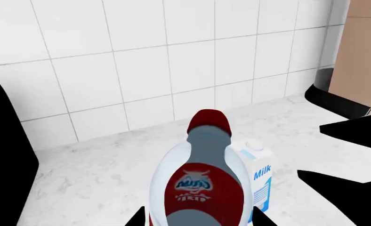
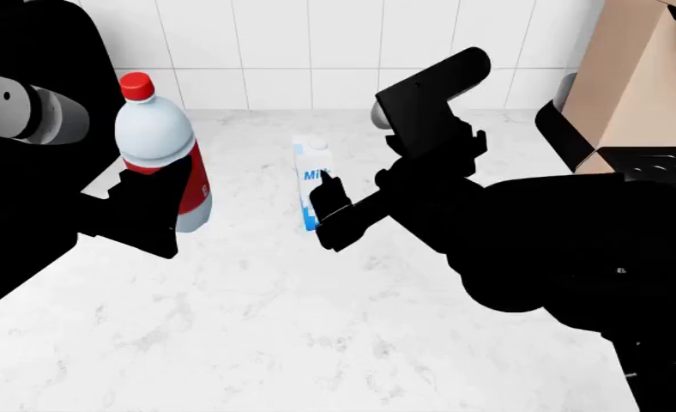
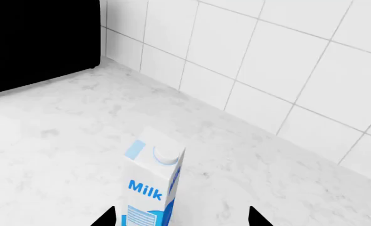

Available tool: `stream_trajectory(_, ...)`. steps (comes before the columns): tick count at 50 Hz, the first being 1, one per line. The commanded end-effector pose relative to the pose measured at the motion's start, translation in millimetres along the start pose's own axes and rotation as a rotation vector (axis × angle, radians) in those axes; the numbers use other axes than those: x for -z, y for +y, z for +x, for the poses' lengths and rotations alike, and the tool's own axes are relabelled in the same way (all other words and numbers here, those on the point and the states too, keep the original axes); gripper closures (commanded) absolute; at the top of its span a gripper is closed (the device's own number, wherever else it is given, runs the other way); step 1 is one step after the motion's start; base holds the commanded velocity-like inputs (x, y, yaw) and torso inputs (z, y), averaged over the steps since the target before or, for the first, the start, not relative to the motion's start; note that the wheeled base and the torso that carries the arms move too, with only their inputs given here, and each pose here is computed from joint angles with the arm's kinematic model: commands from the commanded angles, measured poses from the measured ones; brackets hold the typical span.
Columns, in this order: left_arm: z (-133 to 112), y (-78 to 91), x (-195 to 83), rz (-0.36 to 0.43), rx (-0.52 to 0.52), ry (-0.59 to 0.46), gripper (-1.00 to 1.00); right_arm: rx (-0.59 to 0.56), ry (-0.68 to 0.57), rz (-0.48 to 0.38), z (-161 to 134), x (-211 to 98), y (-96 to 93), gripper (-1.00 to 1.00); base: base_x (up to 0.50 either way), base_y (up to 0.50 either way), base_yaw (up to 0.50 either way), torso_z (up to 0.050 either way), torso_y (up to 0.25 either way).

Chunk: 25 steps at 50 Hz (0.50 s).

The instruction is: Move the drinks to the dining counter.

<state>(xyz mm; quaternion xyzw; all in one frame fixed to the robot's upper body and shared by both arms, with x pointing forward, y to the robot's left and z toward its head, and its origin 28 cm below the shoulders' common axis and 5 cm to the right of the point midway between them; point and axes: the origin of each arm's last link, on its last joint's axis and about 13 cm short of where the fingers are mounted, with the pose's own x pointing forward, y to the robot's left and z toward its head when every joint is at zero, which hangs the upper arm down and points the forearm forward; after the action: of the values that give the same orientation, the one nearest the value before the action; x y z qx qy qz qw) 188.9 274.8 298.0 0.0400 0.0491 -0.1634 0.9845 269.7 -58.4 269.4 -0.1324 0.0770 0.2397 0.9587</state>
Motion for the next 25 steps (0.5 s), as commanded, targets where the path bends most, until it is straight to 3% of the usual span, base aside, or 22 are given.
stream_trajectory(1,0.3,1.9,-2.4,-0.009,-0.014,-0.016,1.0,-0.022,0.005,0.007,10.8,1.2,2.3,-1.0,0.0,0.0,0.0,0.0,0.0)
stream_trajectory(25,-0.7,2.4,2.7,-0.017,-0.015,-0.013,1.0,-0.055,0.021,0.021,27.7,4.7,5.8,-1.0,0.0,0.0,0.0,0.0,0.001)
